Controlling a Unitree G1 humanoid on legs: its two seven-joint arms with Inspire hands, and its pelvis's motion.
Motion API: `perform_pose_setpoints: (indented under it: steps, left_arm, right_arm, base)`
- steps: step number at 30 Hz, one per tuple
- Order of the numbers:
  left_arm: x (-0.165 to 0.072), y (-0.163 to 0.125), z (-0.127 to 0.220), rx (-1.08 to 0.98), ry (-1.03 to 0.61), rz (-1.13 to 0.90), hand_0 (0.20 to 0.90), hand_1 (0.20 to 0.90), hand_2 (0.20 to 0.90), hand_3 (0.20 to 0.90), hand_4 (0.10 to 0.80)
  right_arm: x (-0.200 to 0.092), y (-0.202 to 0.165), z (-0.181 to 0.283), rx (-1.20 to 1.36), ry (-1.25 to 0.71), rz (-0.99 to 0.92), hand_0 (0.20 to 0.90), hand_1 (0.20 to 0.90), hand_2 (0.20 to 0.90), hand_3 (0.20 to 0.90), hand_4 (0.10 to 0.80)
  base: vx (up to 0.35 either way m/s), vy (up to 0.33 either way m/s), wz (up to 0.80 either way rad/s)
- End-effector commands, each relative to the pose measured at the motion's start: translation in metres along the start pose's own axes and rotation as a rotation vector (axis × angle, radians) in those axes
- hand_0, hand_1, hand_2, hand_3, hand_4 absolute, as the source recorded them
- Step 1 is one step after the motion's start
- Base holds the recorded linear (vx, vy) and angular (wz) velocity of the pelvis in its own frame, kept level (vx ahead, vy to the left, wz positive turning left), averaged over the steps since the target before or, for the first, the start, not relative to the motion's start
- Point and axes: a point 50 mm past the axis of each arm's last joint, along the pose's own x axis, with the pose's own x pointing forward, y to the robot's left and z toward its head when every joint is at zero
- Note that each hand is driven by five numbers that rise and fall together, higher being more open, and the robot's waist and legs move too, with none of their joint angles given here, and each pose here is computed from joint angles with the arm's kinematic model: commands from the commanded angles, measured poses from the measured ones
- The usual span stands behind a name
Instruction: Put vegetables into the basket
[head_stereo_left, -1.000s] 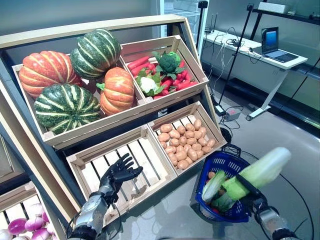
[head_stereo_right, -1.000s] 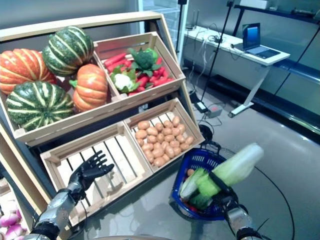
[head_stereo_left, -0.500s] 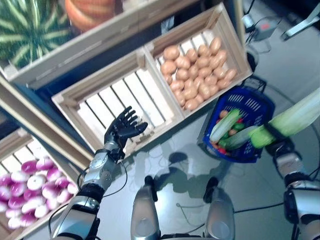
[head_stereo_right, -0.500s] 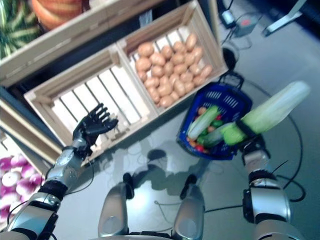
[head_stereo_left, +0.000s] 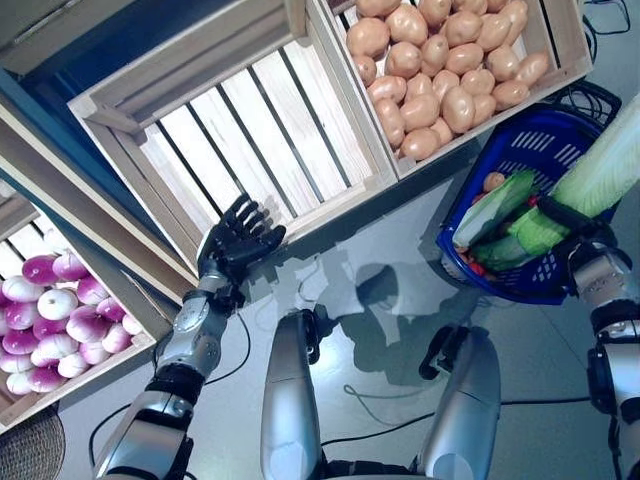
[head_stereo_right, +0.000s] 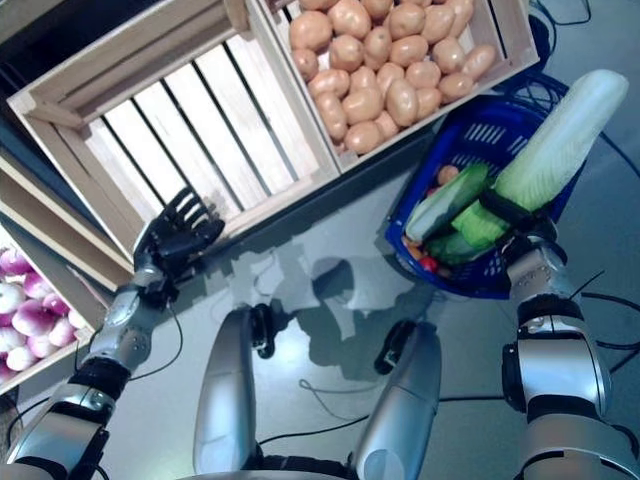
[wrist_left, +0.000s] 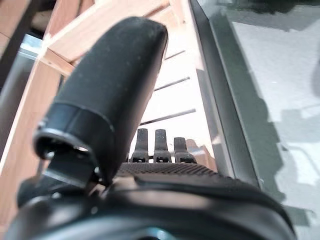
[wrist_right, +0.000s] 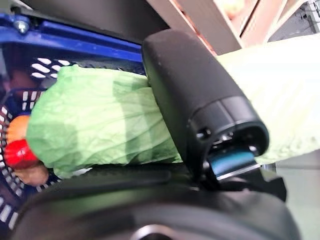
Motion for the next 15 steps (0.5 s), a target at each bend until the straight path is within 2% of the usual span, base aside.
perform_pose_setpoints:
  steps: [1, 3, 4, 5, 15]
  left_arm:
    - [0.01, -0.017, 0.052, 0.019, -0.258, -0.099, 0.9, 0.9, 0.9, 0.9, 0.8]
    - [0.011, -0.02, 0.057, 0.013, -0.276, -0.109, 0.9, 0.9, 0.9, 0.9, 0.8]
    - [0.012, -0.022, 0.059, 0.007, -0.283, -0.12, 0.9, 0.9, 0.9, 0.9, 0.8]
    - [0.012, -0.023, 0.059, 0.002, -0.286, -0.128, 0.9, 0.9, 0.9, 0.9, 0.8]
    - [0.006, -0.015, 0.051, -0.007, -0.257, -0.138, 0.9, 0.9, 0.9, 0.9, 0.8]
  right_arm:
    - [-0.002, 0.006, 0.058, -0.047, -0.192, 0.006, 0.3, 0.3, 0.3, 0.3, 0.4]
    - [-0.002, 0.006, 0.061, -0.05, -0.189, 0.005, 0.3, 0.3, 0.3, 0.3, 0.4]
    - [-0.002, 0.007, 0.061, -0.049, -0.177, 0.013, 0.486, 0.486, 0.486, 0.486, 0.524]
    - [-0.002, 0.006, 0.06, -0.048, -0.165, 0.023, 0.9, 0.9, 0.9, 0.9, 0.8]
    - [-0.003, -0.012, 0.048, -0.064, -0.087, 0.013, 0.9, 0.9, 0.9, 0.9, 0.8]
  base:
    - [-0.059, 0.005, -0.03]
    - [-0.051, -0.004, -0.01]
    - [-0.039, -0.009, -0.01]
    - [0.0, 0.0, 0.0]
    - [0.019, -0.002, 0.0]
